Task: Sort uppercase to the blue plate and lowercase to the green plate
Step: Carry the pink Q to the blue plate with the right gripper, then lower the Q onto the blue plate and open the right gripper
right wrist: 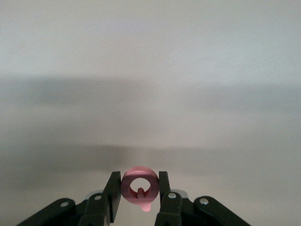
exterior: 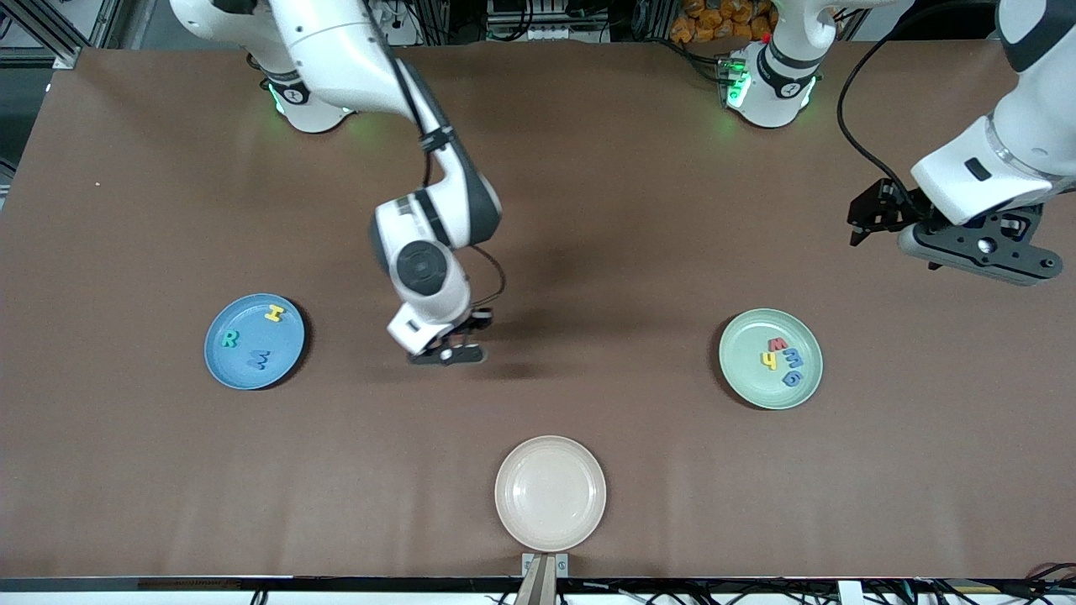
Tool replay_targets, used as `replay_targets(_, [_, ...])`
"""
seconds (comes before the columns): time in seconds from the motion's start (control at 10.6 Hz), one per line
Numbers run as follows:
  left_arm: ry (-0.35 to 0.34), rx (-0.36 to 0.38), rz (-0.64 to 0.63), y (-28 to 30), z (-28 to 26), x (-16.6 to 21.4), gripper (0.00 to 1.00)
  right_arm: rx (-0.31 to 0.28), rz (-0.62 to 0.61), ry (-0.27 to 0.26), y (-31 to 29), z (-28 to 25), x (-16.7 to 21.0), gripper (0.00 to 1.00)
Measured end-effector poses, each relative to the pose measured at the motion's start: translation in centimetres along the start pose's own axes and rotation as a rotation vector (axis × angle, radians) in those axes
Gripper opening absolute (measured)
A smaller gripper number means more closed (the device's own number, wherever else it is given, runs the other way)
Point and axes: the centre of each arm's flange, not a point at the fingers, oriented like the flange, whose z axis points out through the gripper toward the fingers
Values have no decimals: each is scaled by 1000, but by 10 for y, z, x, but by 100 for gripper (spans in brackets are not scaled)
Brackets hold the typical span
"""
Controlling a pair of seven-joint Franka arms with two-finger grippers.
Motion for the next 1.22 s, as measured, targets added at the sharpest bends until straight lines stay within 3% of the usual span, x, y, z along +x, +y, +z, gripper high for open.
replay_targets(0.28, [1, 1, -7, -4, -1, -1, 100, 14, -91, -45, 121, 1, 34, 37])
replay_targets(0.66, [2, 2, -16, -9, -1, -2, 100, 67, -235, -111, 269, 9, 42, 37])
replay_targets(1.04, [2, 2, -18, -10, -1, -2, 100, 112, -250, -173, 324, 16, 31, 37])
replay_targets(1.22, [1, 2, -18, -10, -1, -2, 100, 121, -247, -189, 326, 16, 25, 61])
